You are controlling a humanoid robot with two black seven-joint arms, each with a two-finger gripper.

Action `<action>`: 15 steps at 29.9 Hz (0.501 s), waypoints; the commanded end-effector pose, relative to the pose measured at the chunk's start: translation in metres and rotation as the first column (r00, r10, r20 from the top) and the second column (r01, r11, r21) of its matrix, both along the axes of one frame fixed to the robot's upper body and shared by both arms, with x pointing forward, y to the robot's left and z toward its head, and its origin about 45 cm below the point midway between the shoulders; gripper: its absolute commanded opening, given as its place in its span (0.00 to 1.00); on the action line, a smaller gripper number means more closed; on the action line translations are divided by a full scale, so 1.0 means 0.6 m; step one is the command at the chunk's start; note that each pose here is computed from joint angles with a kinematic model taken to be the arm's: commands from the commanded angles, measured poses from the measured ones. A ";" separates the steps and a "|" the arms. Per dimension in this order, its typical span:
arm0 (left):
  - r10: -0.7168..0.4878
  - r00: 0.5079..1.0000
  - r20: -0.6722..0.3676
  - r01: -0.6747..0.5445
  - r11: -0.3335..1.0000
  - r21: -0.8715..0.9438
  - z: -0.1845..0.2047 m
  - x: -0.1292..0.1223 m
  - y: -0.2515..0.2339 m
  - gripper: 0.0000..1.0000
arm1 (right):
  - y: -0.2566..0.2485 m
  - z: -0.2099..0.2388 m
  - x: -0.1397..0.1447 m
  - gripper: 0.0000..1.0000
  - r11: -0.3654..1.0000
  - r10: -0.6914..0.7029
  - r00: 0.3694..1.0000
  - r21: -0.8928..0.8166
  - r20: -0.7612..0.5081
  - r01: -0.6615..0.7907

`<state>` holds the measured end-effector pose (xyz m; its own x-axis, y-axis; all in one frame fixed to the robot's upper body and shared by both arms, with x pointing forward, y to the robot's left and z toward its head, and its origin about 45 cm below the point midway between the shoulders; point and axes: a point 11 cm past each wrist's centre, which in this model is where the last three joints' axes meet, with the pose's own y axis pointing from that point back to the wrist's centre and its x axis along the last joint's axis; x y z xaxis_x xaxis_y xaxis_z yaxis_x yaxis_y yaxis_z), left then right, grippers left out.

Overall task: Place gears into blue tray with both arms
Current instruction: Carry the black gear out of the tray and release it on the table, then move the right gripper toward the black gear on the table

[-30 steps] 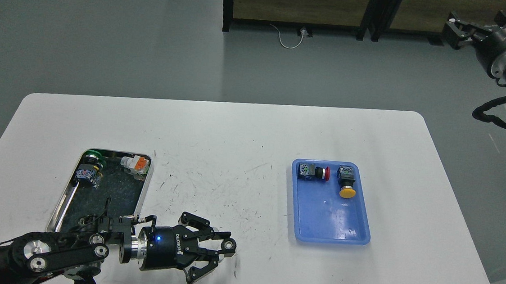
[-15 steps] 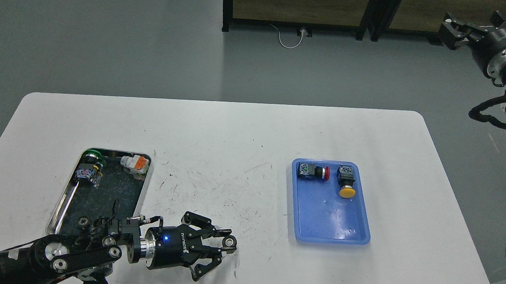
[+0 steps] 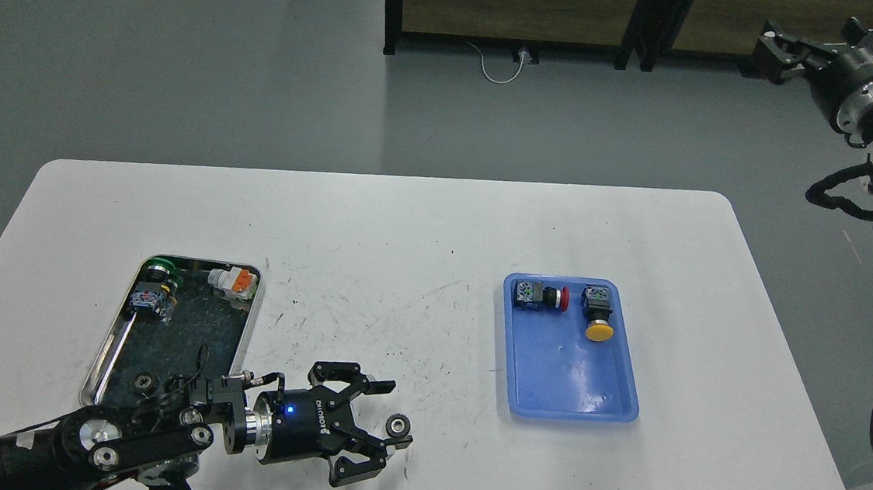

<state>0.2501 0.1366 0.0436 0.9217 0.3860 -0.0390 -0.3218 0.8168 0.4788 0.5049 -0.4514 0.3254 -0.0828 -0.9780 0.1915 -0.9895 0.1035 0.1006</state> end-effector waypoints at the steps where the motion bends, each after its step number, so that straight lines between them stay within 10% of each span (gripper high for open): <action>1: 0.081 0.996 0.040 -0.083 0.996 0.039 0.015 0.034 0.069 0.96 | 0.017 0.007 0.008 1.00 0.999 0.021 1.000 0.027 0.011 -0.021; 15: 0.398 0.900 0.176 -0.423 0.895 0.141 0.107 0.088 0.385 0.98 | 0.195 -0.044 0.040 1.00 0.961 0.265 0.964 0.093 -0.033 -0.261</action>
<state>0.2951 0.3378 0.0896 0.7270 0.6698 0.1514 -0.6251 0.5543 0.5495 0.5272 -0.3610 0.3058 0.1033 -0.9887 0.1090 -0.9883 -0.0896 0.1238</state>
